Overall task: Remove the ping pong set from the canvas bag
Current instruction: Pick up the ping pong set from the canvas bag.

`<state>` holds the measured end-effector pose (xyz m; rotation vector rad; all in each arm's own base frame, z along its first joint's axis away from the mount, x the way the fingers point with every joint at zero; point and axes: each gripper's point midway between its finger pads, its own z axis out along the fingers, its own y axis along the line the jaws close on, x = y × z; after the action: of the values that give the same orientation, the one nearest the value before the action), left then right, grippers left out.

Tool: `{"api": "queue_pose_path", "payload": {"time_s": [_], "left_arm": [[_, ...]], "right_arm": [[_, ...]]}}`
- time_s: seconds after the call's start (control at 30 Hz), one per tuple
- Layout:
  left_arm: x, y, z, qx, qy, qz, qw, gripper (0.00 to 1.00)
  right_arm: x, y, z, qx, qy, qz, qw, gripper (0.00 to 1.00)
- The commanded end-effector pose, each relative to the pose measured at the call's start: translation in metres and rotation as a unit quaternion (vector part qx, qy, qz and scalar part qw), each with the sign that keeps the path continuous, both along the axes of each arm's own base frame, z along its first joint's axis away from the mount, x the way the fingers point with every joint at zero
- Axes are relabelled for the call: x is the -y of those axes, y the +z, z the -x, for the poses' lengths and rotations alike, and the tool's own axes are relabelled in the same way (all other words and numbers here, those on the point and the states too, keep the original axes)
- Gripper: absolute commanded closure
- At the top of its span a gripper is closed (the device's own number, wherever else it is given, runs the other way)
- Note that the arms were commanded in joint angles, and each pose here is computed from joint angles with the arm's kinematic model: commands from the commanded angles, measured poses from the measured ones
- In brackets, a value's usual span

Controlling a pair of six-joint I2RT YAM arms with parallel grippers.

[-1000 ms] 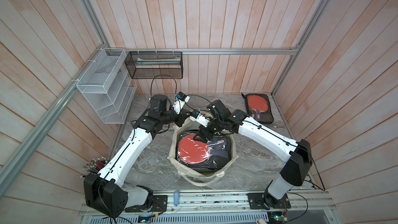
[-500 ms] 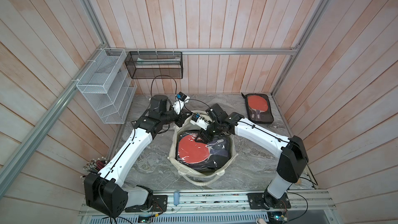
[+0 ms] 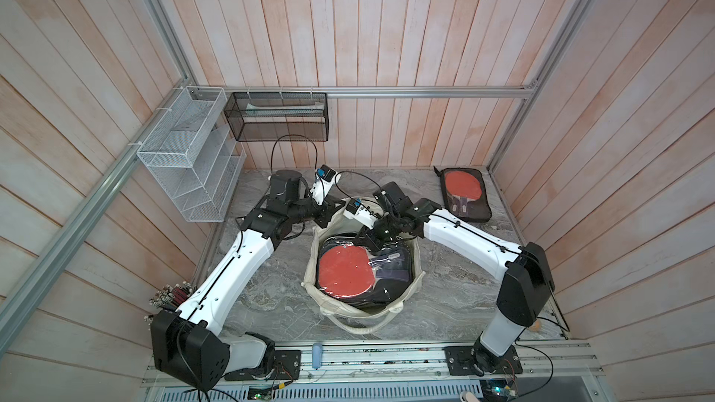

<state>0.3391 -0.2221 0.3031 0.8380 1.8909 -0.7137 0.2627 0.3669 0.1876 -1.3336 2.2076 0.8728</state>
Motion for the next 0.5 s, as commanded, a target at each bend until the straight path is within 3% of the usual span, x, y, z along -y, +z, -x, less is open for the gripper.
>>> {"api": "queue_pose_path", "payload": {"time_s": [0.0,0.23,0.47], "left_arm": [[0.005,0.034,0.002,0.056,-0.016,0.033,0.998,1.0],[0.005,0.03,-0.001,0.054,-0.011,0.03,0.998,1.0],[0.004,0.02,-0.011,0.039,0.006,0.02,0.999,1.0]], "right_arm": [[0.01,-0.008,0.003,-0.013,-0.009,0.033,0.999,1.0],[0.012,0.035,-0.009,0.041,-0.031,0.012,0.999,1.0],[0.022,0.116,-0.023,0.133,-0.074,-0.035,0.988,1.0]]}}
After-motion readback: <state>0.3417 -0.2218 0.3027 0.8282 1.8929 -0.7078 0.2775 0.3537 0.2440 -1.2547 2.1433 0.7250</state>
